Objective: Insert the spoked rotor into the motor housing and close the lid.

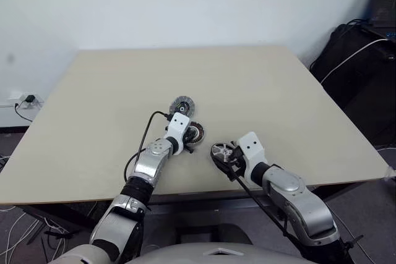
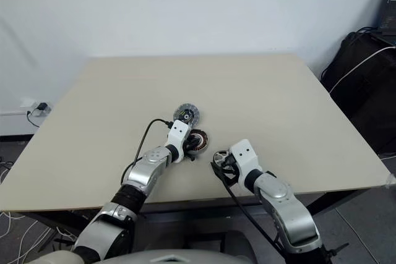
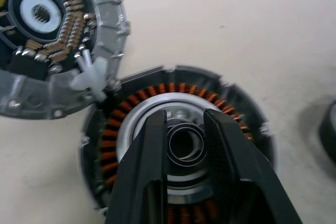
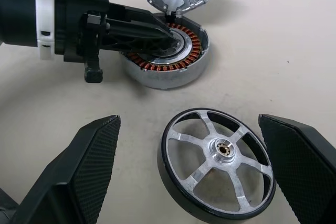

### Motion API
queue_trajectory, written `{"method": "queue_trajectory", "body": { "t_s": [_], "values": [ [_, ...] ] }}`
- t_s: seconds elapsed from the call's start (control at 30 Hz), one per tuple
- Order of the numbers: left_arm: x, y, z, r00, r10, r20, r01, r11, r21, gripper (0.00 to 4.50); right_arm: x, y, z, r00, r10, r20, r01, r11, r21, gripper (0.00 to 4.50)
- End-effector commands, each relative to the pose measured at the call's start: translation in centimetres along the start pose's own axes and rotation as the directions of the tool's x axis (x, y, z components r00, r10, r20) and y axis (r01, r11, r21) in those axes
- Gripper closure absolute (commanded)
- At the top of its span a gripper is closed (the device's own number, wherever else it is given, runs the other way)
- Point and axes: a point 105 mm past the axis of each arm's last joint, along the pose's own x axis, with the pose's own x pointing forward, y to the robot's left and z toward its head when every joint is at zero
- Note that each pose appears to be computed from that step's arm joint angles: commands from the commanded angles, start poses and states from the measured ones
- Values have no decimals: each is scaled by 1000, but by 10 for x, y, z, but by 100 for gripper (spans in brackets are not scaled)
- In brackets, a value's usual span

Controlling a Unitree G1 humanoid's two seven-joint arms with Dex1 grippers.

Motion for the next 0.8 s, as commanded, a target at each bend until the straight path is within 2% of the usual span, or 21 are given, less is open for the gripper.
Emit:
{"method": "queue_trajectory", "body": {
  "t_s": [0.03,0.23,0.27,0.47,0.57,0.6,0.7,0.8],
  "values": [
    [4,4,14,999,23,42,-24,1000,16,383,-1,-1,16,998,-6,62,8,1000,-29,0],
    [7,3,12,999,11,43,-11,1000,-18,383,0,0,17,998,-2,65,4,999,-35,0],
    [7,2,13,999,6,47,-5,1000,-22,308,0,0,17,998,-2,66,4,999,-36,0],
    [4,0,19,997,-12,77,14,1000,-23,118,1,0,18,998,0,67,2,999,-37,0],
    [-1,1,25,994,-15,106,18,1000,-24,118,1,0,18,998,2,67,1,999,-38,0],
    [-2,2,27,993,-9,116,12,1000,-26,135,1,0,18,998,2,67,1,999,-38,0],
    [-7,5,32,990,4,141,0,999,-33,215,1,0,18,998,3,68,-1,999,-38,0],
    [-15,6,39,983,18,181,-10,999,-43,323,2,2,18,998,9,69,-7,999,-37,0]
  ]
}}
